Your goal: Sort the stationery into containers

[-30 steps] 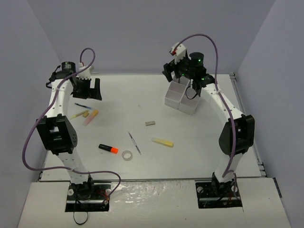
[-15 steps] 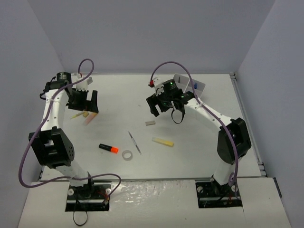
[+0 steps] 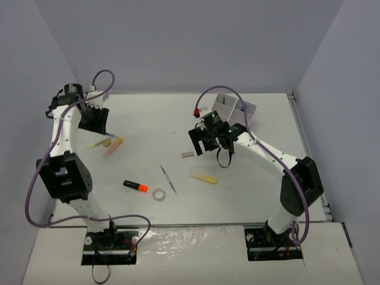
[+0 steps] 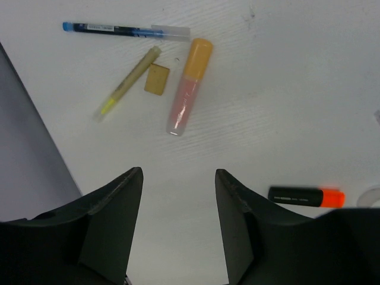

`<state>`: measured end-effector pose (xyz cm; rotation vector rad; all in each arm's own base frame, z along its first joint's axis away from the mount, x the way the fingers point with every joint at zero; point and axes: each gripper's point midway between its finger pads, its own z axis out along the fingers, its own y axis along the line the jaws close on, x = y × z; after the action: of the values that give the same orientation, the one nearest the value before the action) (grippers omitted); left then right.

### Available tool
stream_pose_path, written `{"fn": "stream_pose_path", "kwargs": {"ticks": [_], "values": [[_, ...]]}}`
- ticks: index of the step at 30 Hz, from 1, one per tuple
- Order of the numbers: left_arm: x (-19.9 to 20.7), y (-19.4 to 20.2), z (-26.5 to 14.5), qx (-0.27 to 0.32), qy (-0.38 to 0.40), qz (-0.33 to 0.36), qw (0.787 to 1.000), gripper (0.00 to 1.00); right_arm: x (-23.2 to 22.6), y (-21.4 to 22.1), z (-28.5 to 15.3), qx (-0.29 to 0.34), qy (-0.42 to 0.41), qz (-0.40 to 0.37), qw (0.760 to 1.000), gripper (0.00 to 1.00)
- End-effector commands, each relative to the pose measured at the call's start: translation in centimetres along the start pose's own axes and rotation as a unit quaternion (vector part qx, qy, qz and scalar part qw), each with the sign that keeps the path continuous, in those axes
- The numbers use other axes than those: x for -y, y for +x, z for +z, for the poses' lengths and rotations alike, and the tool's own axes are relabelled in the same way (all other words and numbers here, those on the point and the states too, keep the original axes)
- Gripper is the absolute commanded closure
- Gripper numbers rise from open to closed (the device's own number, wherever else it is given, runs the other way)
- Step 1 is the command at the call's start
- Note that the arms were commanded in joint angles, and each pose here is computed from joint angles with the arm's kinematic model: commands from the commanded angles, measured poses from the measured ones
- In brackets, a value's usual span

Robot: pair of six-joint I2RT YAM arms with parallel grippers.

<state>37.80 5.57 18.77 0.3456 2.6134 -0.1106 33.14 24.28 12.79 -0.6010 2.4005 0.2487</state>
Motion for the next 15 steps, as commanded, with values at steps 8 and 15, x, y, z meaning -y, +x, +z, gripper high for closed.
{"fn": "stream_pose_path", "kwargs": {"ticks": [8, 15], "values": [[1.6, -1.9, 6.6, -0.063, 0.030, 0.116, 0.991, 0.42, 2.1, -1.5, 0.2, 0.029, 0.040, -0.013, 0.999, 0.18], [0.8, -3.0, 9.9, -0.068, 0.012, 0.088, 0.994, 0.47, 4.2, -0.7, 0.9, 0.019, 0.037, 0.002, 0.999, 0.18]]}}
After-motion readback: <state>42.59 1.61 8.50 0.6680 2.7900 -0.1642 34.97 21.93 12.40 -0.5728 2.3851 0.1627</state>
